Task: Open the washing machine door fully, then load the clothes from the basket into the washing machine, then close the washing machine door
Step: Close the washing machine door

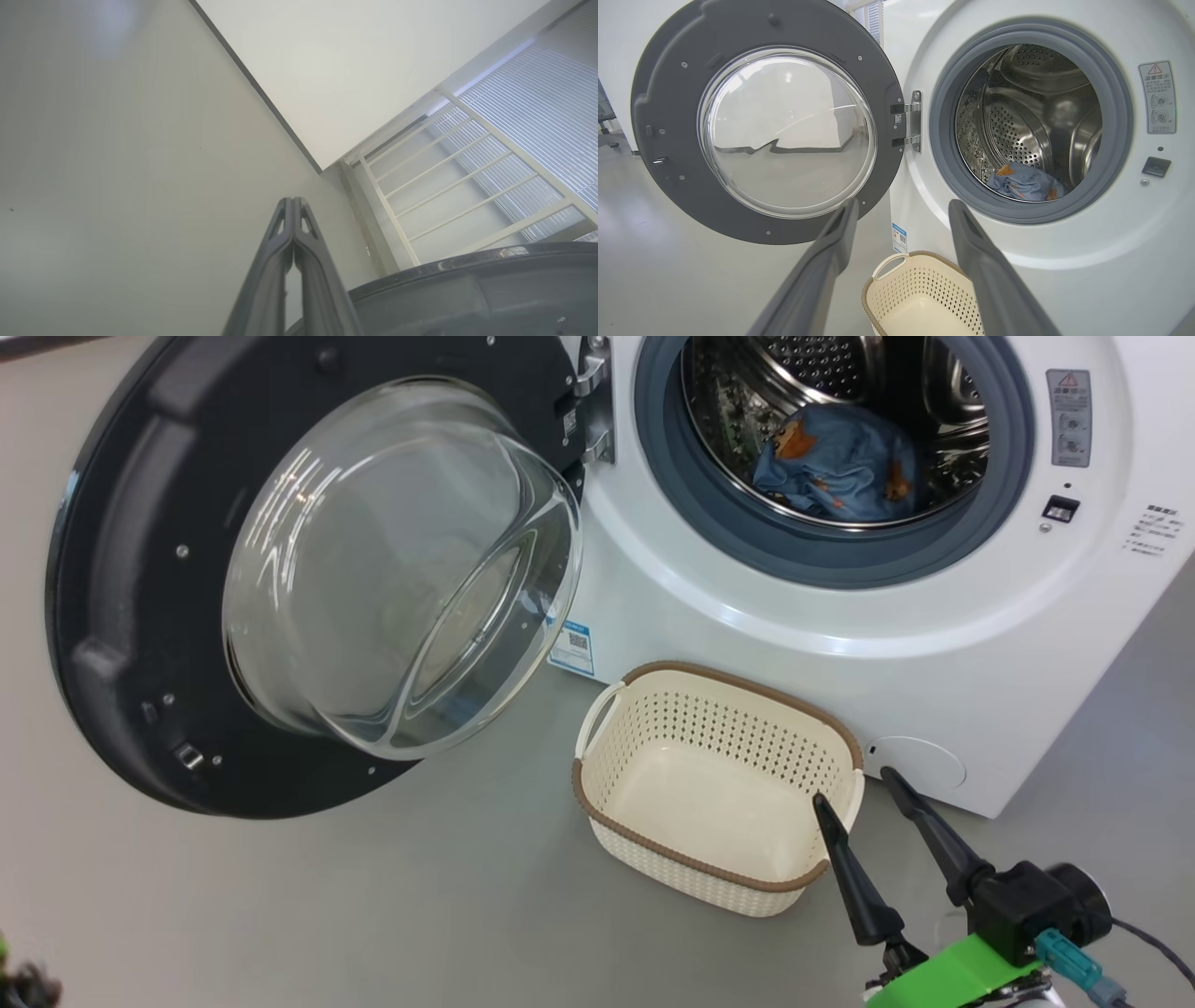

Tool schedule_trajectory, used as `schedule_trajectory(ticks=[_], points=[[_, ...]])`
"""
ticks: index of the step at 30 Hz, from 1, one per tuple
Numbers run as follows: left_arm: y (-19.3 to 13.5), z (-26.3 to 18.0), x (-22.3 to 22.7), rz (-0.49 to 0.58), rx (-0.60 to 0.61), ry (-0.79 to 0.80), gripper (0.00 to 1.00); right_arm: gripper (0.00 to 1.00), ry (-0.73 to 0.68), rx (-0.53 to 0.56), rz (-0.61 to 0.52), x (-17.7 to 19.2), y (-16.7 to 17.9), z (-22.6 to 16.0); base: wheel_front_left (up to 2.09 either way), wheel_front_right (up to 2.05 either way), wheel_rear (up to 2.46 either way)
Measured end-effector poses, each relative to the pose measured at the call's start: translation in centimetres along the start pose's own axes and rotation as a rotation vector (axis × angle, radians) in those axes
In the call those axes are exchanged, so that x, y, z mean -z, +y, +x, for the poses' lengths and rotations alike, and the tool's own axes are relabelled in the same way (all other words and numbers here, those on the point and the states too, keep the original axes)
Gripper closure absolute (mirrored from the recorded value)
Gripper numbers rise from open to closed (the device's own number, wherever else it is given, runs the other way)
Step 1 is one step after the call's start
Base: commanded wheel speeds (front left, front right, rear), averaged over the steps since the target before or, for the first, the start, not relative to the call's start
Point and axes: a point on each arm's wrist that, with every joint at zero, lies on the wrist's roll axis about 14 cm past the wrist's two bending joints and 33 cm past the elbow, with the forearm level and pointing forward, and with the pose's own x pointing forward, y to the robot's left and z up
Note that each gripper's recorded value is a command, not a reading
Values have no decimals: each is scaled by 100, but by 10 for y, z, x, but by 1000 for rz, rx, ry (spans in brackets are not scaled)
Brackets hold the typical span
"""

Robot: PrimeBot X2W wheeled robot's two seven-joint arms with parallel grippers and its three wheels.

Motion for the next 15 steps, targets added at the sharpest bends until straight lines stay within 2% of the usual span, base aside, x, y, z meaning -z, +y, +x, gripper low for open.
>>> schedule_trajectory(ticks=[8,15], points=[[-41,67,-6,-255,-9,104,100,0,16,58,3,-1,-3,-21,0,0,0],[-80,84,21,-363,-8,307,100,0,44,112,4,3,-6,-46,0,0,0]])
